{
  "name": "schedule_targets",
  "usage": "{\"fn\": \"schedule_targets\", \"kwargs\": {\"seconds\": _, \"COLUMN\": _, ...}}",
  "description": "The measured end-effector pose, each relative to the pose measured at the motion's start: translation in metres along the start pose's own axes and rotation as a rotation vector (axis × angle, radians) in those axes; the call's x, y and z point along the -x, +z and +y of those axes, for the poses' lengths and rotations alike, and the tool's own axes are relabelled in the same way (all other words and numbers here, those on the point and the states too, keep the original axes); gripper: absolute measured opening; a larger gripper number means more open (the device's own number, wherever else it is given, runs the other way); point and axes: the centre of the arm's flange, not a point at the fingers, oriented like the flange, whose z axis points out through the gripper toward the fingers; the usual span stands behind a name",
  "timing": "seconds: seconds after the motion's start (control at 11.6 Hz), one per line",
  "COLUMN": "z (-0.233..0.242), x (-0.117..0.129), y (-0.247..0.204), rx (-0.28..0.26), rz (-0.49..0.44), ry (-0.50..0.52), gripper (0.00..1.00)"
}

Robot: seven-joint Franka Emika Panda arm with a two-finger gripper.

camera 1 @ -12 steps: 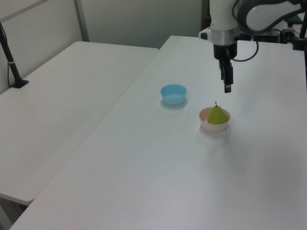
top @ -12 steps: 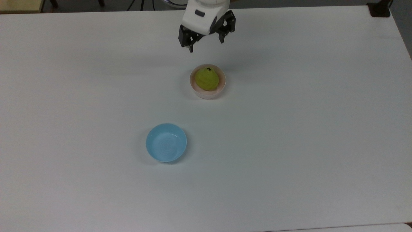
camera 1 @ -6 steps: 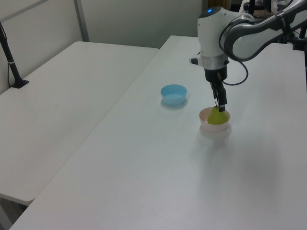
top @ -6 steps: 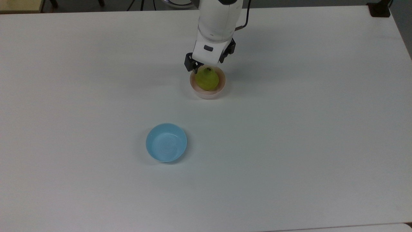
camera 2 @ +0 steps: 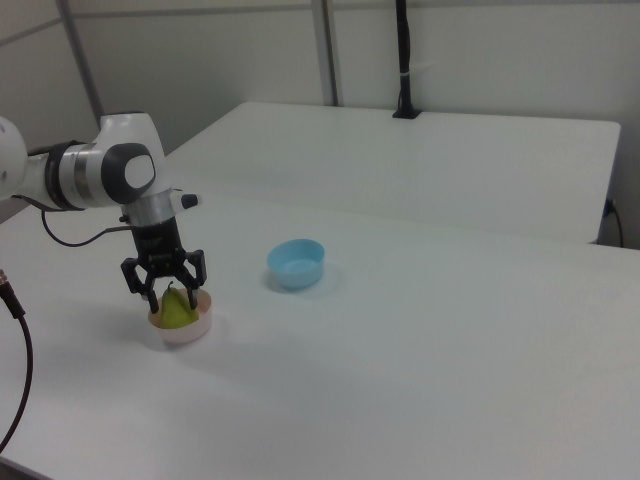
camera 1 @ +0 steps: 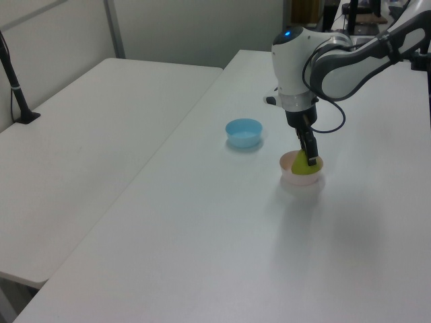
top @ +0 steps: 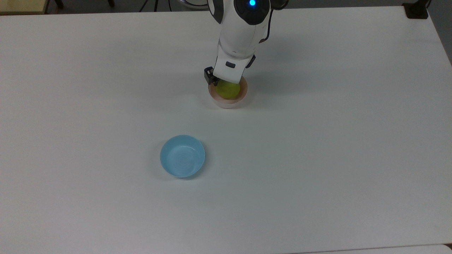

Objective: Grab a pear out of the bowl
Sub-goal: 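Lower the gripper around the pear and close on it, then lift the pear out of the pink bowl and carry it sideways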

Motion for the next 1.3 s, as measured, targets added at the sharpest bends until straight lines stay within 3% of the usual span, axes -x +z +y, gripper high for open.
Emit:
{"fn": "schedule_targets", "kwargs": {"seconds": 0.43, "z": -0.007, "x": -0.010, "y": 0.014, "rx": 0.007, "rz": 0.002, "ry": -0.020, "gripper": 0.74}}
{"fn": "schedule_targets", "kwargs": {"seconds": 0.69, "z": -0.009, "x": -0.011, "y": 0.013, "rx": 0.011, "rz": 0.006, "ry": -0.024, "gripper": 0.63}}
{"fn": "schedule_targets", "kwargs": {"seconds": 0.95, "z": -0.009, "x": -0.011, "y": 0.011, "rx": 0.012, "rz": 0.008, "ry": -0.024, "gripper": 0.62}}
{"fn": "schedule_targets", "kwargs": {"seconds": 1.3, "z": -0.004, "x": -0.006, "y": -0.032, "rx": 0.017, "rz": 0.007, "ry": -0.012, "gripper": 0.62}}
